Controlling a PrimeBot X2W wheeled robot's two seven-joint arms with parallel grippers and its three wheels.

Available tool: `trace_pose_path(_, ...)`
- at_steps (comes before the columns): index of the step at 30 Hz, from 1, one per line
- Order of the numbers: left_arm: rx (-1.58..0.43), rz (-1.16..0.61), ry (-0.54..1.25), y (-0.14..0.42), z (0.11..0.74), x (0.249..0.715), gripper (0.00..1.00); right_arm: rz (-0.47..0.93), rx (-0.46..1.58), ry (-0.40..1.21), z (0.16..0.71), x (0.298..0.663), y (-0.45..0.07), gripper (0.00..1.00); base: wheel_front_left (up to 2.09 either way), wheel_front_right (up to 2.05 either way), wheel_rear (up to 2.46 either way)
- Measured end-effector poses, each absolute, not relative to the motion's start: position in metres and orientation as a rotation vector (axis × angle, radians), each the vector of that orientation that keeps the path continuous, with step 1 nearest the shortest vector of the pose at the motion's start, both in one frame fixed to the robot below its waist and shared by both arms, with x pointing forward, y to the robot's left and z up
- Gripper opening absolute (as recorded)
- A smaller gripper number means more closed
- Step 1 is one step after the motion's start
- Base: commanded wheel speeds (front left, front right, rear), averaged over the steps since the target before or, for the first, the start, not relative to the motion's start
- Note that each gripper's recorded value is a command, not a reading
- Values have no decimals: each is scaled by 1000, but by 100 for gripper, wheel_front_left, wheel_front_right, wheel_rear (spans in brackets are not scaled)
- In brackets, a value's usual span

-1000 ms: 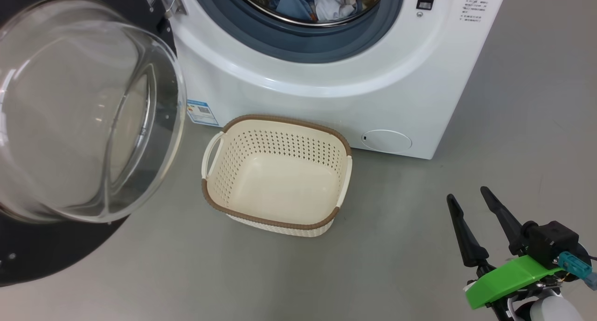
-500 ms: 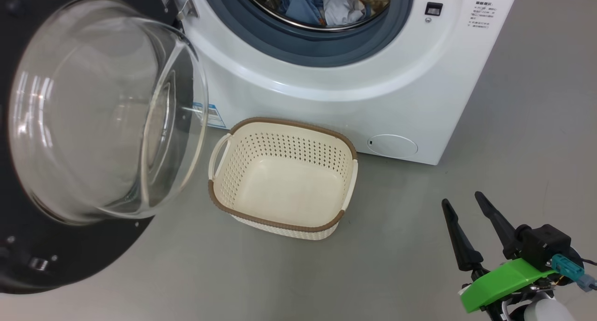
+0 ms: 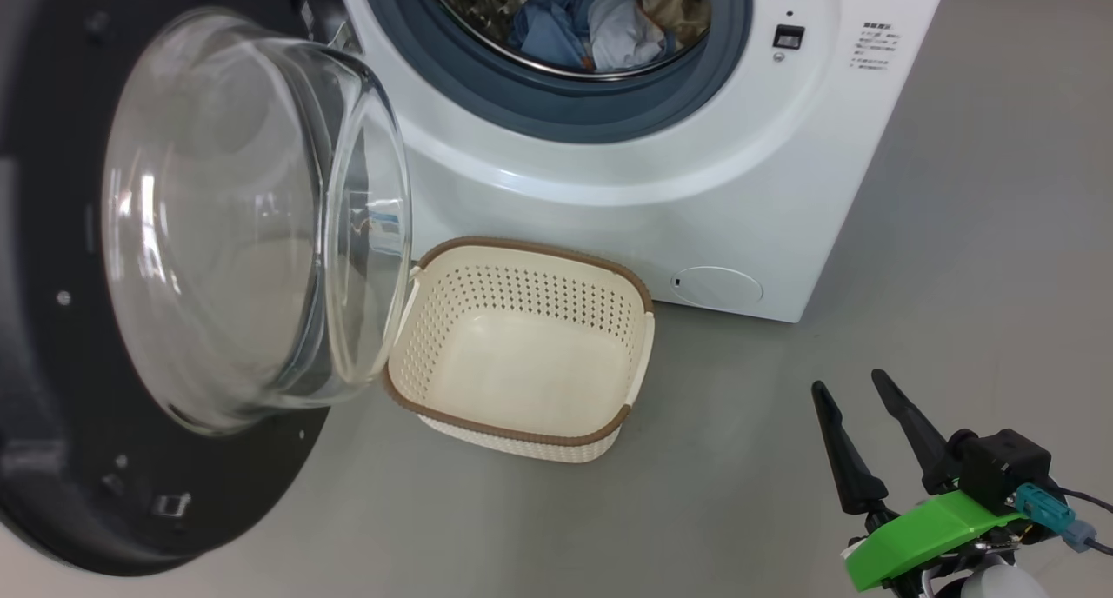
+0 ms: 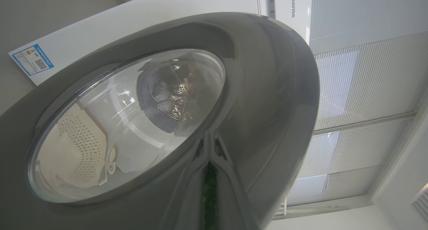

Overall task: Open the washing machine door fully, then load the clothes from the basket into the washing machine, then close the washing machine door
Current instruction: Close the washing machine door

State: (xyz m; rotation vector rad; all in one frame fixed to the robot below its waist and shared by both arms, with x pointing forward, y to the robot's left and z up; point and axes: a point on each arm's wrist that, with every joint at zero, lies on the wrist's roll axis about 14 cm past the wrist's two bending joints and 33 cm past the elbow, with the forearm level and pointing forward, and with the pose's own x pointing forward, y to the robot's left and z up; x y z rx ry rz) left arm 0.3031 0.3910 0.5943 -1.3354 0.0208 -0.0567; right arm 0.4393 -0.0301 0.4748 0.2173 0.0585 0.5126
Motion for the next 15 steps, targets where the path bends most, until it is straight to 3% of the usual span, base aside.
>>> trace_pose_path(15,-1347,-324,179,310,603,335,0,470,241,60,473,430,-40,100,0,0,0)
